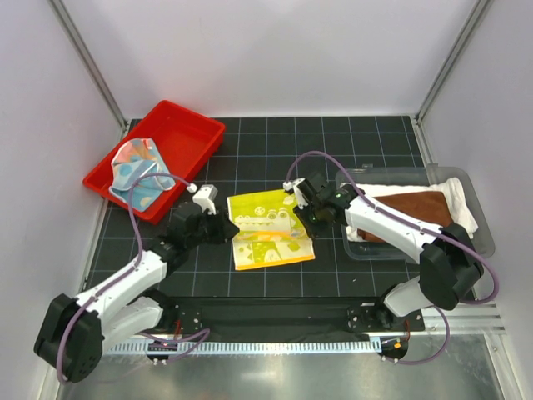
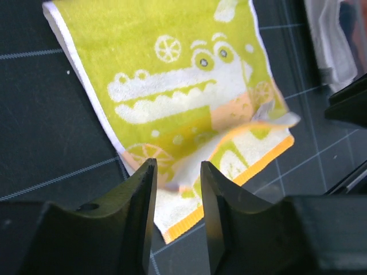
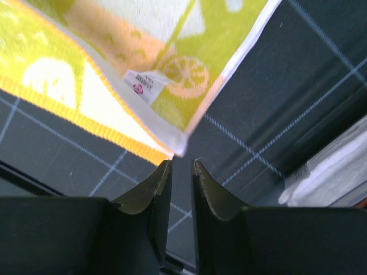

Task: Fold and stack the towels
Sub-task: Fold the towel

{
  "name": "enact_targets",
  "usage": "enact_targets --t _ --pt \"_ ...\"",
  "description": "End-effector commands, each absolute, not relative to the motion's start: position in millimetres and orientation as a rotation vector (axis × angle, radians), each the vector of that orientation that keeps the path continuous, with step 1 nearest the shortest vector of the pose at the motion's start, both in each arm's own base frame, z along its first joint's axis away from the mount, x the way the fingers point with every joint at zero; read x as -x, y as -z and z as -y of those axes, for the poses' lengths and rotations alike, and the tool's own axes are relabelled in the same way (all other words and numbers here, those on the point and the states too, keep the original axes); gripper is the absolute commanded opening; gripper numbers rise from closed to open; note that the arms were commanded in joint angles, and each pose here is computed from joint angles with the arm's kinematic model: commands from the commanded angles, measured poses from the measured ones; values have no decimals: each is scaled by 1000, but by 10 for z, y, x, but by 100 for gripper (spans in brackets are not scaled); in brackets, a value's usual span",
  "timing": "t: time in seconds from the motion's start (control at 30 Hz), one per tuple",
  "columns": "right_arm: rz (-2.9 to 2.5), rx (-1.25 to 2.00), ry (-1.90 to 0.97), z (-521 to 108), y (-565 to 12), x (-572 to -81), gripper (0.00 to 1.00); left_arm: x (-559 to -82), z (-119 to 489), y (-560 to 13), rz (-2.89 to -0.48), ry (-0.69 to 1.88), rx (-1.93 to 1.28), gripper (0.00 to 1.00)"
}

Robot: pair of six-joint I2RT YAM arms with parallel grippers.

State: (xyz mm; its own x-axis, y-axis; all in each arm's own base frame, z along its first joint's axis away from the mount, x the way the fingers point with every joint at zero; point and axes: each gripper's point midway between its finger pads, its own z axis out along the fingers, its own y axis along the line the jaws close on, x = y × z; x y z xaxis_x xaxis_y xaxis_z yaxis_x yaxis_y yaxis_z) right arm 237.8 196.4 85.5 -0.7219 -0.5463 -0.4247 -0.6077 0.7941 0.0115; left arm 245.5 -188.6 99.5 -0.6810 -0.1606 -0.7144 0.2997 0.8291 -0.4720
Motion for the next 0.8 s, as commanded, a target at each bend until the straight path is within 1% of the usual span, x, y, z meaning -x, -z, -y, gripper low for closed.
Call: enact_targets --t 0.0,0.03,0.1,0.17,0.27,0.3,0.33,0.37,0.4,0.47,0.53,0.6,0.7,0.77 --pt "-2642 858 -269 -1952 -1067 -2167 29 -2484 1917 -1362 -2086 798 -51 41" --pt "-2658 855 -274 -1956 -1072 -2151 32 -2482 1913 -1422 -2068 808 -33 42" --pt "-2663 822 -283 -1992 -1137 -2178 32 -2493 1884 -1456 -2053 805 -2 48" --pt "-2661 756 -268 -2031 -1129 -2269 33 -2525 1875 -1434 -2064 799 36 49" --pt "-2632 521 -236 -2142 -1049 -2552 33 -2543 1958 -1243 -2152 812 52 48" --pt "-2643 400 -253 -2184 -1005 -2588 33 -2535 1995 -1200 -2173 830 45 46" --pt "-2644 356 -255 -2198 -935 -2612 33 -2536 2031 -1093 -2216 834 54 45" --pt "-2658 307 -240 -2186 -795 -2610 33 -2509 2048 -1034 -2250 851 87 42" --pt "-2672 260 -216 -2153 -727 -2611 33 -2499 2024 -967 -2281 833 123 41" --pt "-2679 150 -138 -2040 -616 -2613 33 -2383 1893 -726 -2419 730 206 41" --pt "-2687 37 -106 -1991 -565 -2607 34 -2362 1789 -633 -2467 650 270 41" --pt "-2702 -22 -129 -1995 -527 -2550 35 -2291 1749 -576 -2506 624 283 44" --pt "-2698 -143 -141 -1954 -487 -2487 40 -2250 1779 -580 -2497 647 301 48" --pt "-2690 -201 -144 -1907 -479 -2439 40 -2224 1812 -578 -2494 651 296 50"
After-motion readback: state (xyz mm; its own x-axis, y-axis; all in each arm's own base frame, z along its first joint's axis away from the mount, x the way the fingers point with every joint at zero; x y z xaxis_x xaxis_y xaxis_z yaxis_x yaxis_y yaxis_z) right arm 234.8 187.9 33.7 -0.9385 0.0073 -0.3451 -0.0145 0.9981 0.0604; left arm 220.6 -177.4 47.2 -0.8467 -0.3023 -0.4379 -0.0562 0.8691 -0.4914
